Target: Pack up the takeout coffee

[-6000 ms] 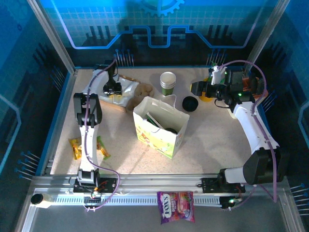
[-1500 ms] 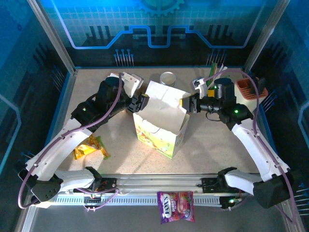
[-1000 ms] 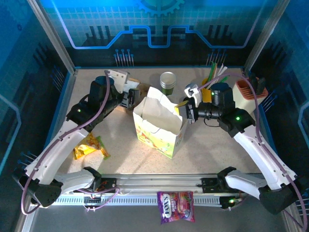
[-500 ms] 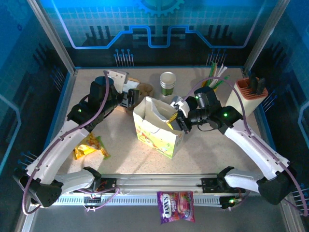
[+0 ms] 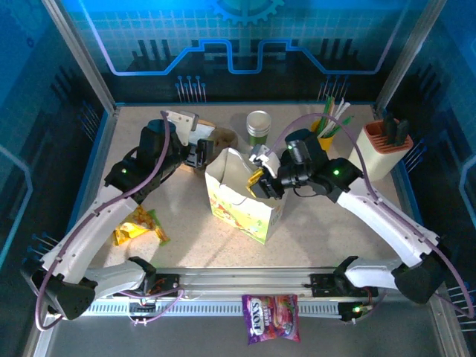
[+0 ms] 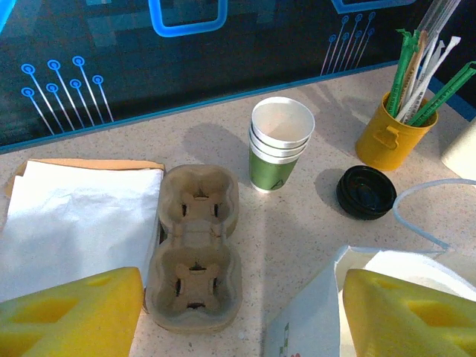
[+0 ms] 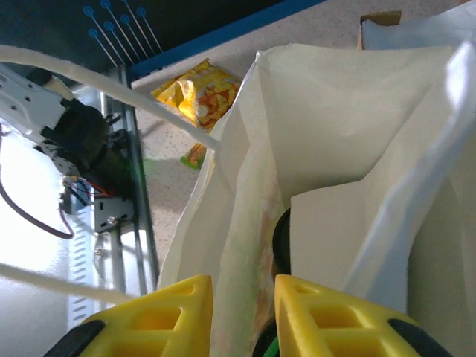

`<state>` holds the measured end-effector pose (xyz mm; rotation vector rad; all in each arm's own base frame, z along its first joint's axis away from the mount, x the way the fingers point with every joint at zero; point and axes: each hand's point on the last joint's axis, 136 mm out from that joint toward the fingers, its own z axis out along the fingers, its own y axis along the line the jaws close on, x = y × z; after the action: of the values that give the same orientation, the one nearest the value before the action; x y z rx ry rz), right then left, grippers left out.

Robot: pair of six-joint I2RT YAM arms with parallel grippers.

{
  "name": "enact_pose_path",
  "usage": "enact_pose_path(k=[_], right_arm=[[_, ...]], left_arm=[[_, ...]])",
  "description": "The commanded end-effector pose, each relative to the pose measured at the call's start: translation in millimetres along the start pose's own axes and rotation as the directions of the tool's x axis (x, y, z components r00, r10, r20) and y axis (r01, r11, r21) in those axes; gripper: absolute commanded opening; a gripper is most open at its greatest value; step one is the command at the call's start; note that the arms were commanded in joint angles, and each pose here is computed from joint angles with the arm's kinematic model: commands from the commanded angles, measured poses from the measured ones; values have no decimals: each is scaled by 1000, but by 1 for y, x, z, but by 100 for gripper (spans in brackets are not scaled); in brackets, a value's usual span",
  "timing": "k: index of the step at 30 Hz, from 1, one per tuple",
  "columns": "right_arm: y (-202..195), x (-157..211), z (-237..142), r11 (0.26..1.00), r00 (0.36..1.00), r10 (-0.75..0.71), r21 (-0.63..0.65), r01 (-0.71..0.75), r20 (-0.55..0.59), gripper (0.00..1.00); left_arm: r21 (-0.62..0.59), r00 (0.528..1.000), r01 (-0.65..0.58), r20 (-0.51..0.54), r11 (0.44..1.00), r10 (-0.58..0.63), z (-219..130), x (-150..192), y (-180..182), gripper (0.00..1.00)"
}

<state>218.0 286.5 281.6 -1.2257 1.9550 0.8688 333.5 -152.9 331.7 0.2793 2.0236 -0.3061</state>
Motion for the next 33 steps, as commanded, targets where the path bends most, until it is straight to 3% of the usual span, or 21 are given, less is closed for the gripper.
enact_pose_path(k=[1,11,17,20,25,33], right_arm=[[-9,-6,4,996,999,-35,82,38,-29,19],[-19,14,20,980,986,-77,168,102,-150,12],[-10,0,5,976,990,-117,176,129,-76,12],[-12,-14,-8,964,990,-142,225,140,-7,17],[-30,-37,-25,921,985,-156,370,117,76,33],[-60,-52,-4,897,995,-98,435,76,29,51]], left_arm=[[11,999,22,39,1000,-22,-6,-7,1,72],[3,999,26,41,1000,-26,-5,-5,4,72],[-3,998,59,31,998,-58,0,0,6,72],[2,996,83,25,997,-83,3,4,6,72],[10,994,99,33,995,-99,4,3,5,72],[1,994,106,37,994,-106,2,2,7,72]])
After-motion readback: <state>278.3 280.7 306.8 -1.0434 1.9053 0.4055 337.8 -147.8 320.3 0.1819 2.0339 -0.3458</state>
